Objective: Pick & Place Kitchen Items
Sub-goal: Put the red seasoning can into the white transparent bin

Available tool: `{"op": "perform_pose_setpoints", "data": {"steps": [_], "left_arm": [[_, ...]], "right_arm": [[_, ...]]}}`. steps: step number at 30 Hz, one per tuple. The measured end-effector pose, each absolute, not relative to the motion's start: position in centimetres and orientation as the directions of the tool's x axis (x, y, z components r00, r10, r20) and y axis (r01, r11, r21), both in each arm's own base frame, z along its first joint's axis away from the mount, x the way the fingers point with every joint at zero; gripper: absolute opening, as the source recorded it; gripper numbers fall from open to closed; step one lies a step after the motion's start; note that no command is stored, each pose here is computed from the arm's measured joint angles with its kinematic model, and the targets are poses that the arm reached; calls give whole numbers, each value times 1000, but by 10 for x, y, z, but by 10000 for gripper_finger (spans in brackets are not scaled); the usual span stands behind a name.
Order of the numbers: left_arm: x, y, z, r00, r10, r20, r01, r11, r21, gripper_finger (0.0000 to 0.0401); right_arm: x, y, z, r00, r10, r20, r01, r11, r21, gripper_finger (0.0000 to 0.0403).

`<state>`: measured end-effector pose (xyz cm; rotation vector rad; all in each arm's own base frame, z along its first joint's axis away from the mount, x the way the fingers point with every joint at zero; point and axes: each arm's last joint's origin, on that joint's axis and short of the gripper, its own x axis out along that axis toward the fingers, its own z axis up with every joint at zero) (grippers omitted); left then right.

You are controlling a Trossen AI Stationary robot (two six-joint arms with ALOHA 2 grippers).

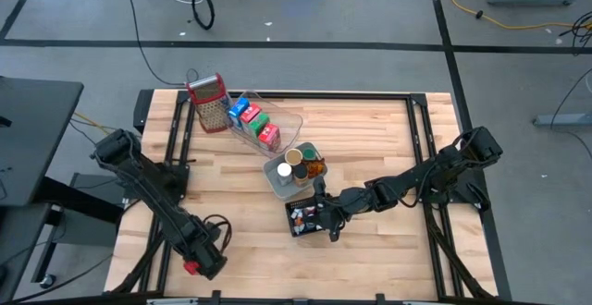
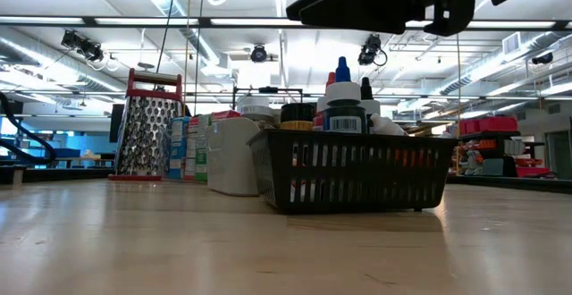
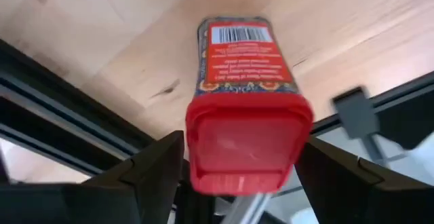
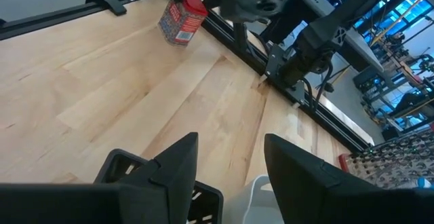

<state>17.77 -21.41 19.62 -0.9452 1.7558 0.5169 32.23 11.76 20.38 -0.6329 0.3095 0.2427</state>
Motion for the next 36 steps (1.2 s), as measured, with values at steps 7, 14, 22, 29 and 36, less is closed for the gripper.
{"op": "perform_pose_setpoints", "data": {"steps": [7, 14, 22, 29, 36], "left_arm": [[186, -224, 176, -182, -355, -917, -726, 678, -119, 279], [192, -222, 173, -138, -338, -931, -705, 694, -148, 226], [211, -206, 173, -73, -332, -940, -712, 678, -184, 219], [247, -177, 183, 123, -208, -970, -608, 757, -239, 235], [291, -140, 214, 320, -80, -944, -431, 875, -221, 220]], "right_arm": [[322, 118, 204, 927, 128, -353, -313, 781, -540, 180], [321, 117, 203, 920, 122, -372, -323, 775, -544, 180], [297, 113, 226, 912, -80, -403, -202, 767, -609, 180], [269, 101, 243, 858, -190, -478, -131, 818, -561, 180], [262, 98, 251, 857, -180, -483, -109, 853, -510, 180]]}}
